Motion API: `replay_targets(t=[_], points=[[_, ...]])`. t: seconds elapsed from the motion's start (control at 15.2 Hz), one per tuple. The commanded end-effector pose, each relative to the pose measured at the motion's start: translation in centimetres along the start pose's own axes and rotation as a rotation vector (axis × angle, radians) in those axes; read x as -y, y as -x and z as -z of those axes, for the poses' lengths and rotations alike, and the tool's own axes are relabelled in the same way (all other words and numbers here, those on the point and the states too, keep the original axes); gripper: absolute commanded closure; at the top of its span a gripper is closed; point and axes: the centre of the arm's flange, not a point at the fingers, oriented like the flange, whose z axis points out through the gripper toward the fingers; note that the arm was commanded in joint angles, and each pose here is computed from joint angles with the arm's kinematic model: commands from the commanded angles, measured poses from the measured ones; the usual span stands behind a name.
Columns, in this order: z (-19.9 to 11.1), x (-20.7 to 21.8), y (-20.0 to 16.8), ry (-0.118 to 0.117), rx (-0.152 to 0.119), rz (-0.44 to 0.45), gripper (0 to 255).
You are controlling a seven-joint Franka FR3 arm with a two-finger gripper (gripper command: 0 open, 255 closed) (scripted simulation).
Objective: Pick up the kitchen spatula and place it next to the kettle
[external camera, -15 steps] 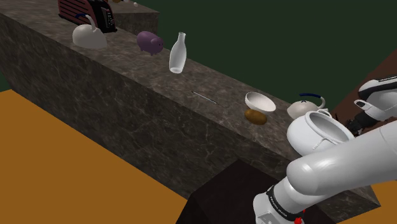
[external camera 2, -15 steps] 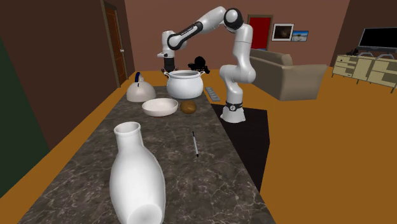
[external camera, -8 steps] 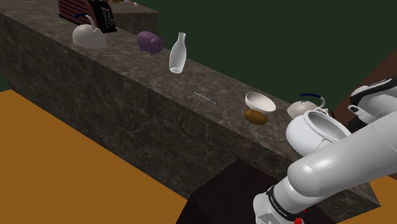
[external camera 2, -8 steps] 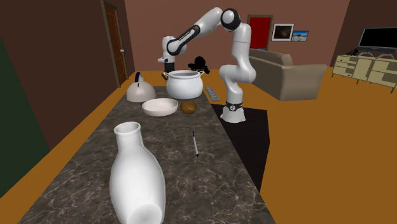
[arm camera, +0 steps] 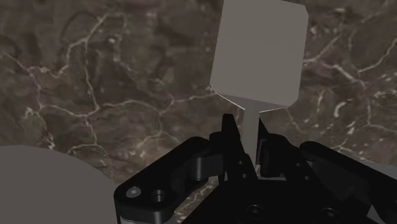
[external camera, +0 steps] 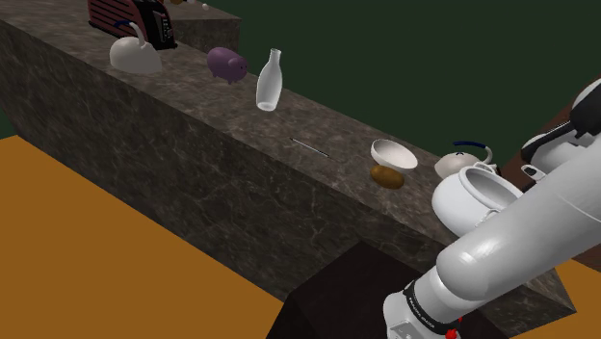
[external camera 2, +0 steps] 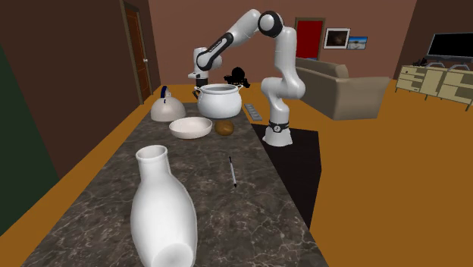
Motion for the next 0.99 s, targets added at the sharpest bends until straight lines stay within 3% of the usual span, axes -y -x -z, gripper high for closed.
replay_targets(t=[0.0, 0.13, 0.2, 0.53, 0.79, 0.92], points=[[-0.3, 0.3, 0.2, -0.01, -0.002, -0.005, 255], [-0.3, 0.3, 0.2, -0.01, -0.002, -0.005, 255], [-0.3, 0.2, 0.2, -0.009, -0.002, -0.005, 0], [-0.3, 0.3, 0.2, -0.01, -0.002, -0.005, 0], [4.7, 0.3, 0.2, -0.01, -0.002, -0.005, 0], [4.7, 0.3, 0.2, -0.01, -0.002, -0.005, 0]])
